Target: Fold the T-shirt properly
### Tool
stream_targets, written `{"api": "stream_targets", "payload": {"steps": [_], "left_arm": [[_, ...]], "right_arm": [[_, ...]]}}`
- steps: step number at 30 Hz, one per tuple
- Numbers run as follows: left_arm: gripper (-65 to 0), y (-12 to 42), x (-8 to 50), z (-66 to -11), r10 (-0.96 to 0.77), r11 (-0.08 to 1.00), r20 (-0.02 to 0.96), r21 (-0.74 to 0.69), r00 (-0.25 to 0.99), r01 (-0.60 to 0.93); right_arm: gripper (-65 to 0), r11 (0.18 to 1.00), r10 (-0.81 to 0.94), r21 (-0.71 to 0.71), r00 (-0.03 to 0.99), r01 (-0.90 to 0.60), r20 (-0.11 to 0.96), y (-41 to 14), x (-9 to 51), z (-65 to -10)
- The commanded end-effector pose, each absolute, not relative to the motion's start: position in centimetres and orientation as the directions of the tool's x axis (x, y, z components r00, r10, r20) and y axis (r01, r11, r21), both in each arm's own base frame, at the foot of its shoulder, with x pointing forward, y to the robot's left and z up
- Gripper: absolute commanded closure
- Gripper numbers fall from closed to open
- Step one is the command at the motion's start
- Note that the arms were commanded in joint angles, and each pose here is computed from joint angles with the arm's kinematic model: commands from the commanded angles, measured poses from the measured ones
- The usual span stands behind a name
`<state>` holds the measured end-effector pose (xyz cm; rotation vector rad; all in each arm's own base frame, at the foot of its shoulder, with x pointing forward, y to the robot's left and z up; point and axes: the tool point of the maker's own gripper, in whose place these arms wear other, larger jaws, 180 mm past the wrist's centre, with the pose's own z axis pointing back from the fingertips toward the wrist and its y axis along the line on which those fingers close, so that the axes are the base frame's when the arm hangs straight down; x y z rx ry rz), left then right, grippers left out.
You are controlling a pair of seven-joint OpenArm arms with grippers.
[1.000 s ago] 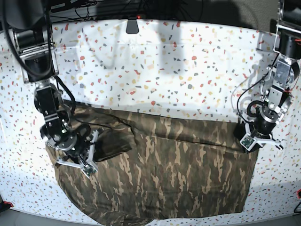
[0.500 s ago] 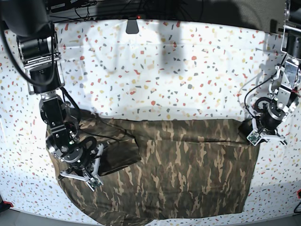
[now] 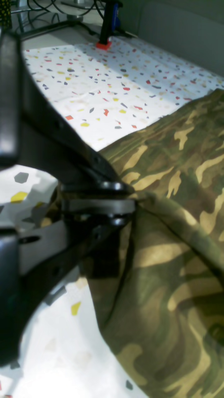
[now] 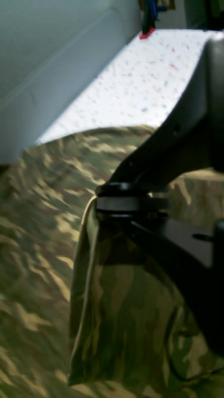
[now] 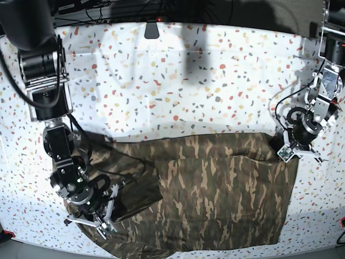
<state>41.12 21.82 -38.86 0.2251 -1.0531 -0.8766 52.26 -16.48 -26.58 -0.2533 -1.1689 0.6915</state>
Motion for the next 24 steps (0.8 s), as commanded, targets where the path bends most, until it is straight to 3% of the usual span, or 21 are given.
{"api": "stream_targets", "payload": {"steps": [1,11,17,24], "left_arm": [[-3.5,22.2,42.3,-36.8,-0.720,0.653,0.675,0.580,0.161,0.487],[0.0,22.0,42.4,-36.8,-0.719,0.653,0.677,0.580,0.156,0.487],[0.0,20.9,42.6,-35.8,-0.754,0.583,0.656,0.640,0.040,0.501],[0.0,22.4,43.9,-35.5,-0.757,0.600,0.649,0.650,0.069,0.467]], "right_arm": [[0.0,0.772,0.613,-0.545,0.156,-0.327,0.775,-16.6,53.4,-23.4],[0.0,0.779,0.612,-0.527,0.224,-0.341,0.759,-17.5,52.9,-26.0],[0.0,0.792,0.603,-0.498,0.319,-0.353,0.731,-19.2,52.4,-29.4],[0.0,0.794,0.601,-0.494,0.335,-0.356,0.726,-19.1,52.3,-29.7]]}}
